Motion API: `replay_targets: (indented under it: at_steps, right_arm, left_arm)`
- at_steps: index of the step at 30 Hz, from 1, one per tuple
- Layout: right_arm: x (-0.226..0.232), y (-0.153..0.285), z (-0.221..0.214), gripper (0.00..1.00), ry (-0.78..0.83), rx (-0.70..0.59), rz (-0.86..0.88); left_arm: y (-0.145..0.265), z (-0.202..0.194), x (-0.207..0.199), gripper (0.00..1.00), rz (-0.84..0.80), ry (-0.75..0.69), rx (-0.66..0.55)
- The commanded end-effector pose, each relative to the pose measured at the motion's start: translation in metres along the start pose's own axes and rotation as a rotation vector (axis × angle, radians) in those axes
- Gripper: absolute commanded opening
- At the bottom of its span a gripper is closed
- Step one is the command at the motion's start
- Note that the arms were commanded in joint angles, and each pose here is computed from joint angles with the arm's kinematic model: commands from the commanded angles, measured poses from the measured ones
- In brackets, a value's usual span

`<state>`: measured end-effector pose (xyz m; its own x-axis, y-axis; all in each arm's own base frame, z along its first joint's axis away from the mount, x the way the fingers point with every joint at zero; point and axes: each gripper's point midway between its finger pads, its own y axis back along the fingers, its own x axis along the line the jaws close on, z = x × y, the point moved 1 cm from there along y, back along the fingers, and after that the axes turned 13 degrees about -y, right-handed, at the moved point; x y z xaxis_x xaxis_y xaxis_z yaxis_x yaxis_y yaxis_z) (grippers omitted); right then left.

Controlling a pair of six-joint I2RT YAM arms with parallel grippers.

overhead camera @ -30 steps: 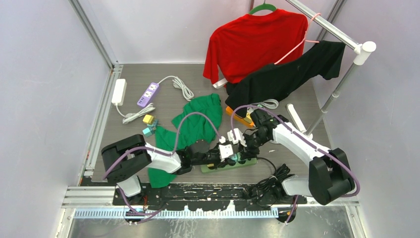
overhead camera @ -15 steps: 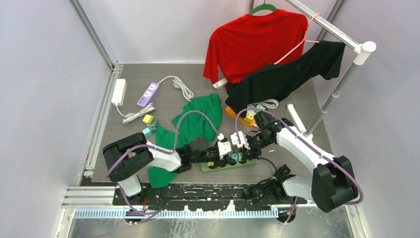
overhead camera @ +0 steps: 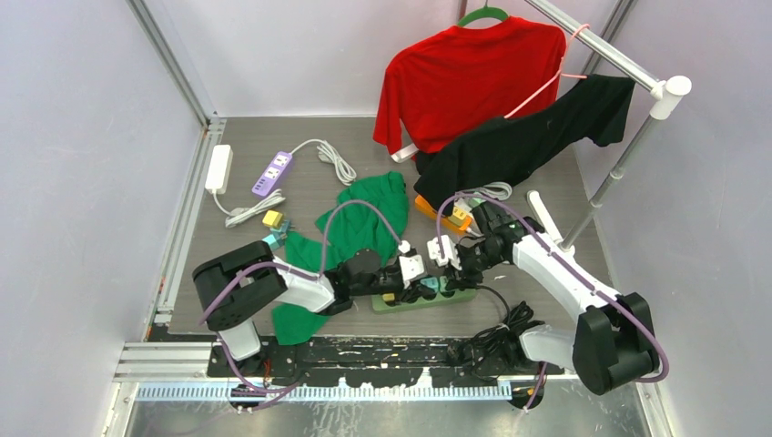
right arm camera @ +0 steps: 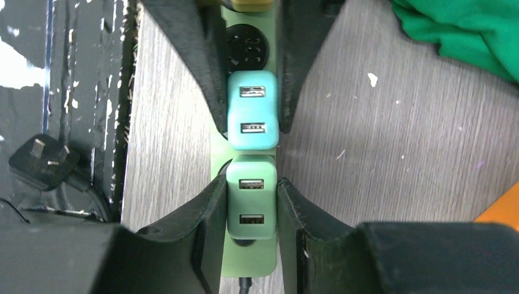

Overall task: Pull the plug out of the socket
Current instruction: Remove the plug from the socket.

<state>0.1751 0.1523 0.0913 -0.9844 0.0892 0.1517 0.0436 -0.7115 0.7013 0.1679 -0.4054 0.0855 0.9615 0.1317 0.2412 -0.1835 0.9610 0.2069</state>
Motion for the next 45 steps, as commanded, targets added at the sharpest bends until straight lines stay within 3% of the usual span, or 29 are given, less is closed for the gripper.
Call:
replay_targets:
  at_steps: [1,3,8,13,18,22,30,35,42,45]
  right_arm:
    - [0.039,-0.002,0.011,0.01,0.164,-0.064,0.184]
    - [0.034,-0.010,0.018,0.01,0.150,-0.056,0.174]
    - [-0.008,-0.013,0.043,0.01,-0.060,-0.081,0.001]
    - [-0.025,0.013,0.033,0.01,-0.066,-0.094,-0.105]
    - [0.024,0.009,0.008,0.01,0.067,-0.060,0.114]
    - [0.051,0.002,0.019,0.01,0.134,-0.100,0.253]
    - [0.013,0.012,0.052,0.01,-0.038,-0.156,0.109]
    - [0.002,0.029,0.033,0.01,-0.045,-0.149,-0.014]
    - [0.039,0.009,0.021,0.01,0.048,-0.103,0.187]
    - [0.030,-0.008,0.028,0.01,0.068,-0.075,0.163]
  left_arm:
    - [0.012,-0.061,-0.007,0.00,-0.016,0.018,0.201]
    - [0.011,-0.064,-0.008,0.00,-0.020,0.022,0.209]
    - [0.011,-0.072,-0.010,0.00,-0.019,0.036,0.225]
    - [0.012,-0.079,-0.012,0.00,-0.022,0.045,0.241]
    - [0.013,-0.085,-0.013,0.00,-0.033,0.054,0.252]
    - [0.014,-0.087,-0.013,0.00,-0.035,0.058,0.252]
    - [0.014,-0.092,-0.014,0.00,-0.031,0.065,0.262]
    - [0.015,-0.095,-0.015,0.00,-0.039,0.065,0.269]
    - [0.013,-0.094,-0.015,0.00,-0.047,0.062,0.272]
    - [0.011,-0.094,-0.015,0.00,-0.051,0.066,0.273]
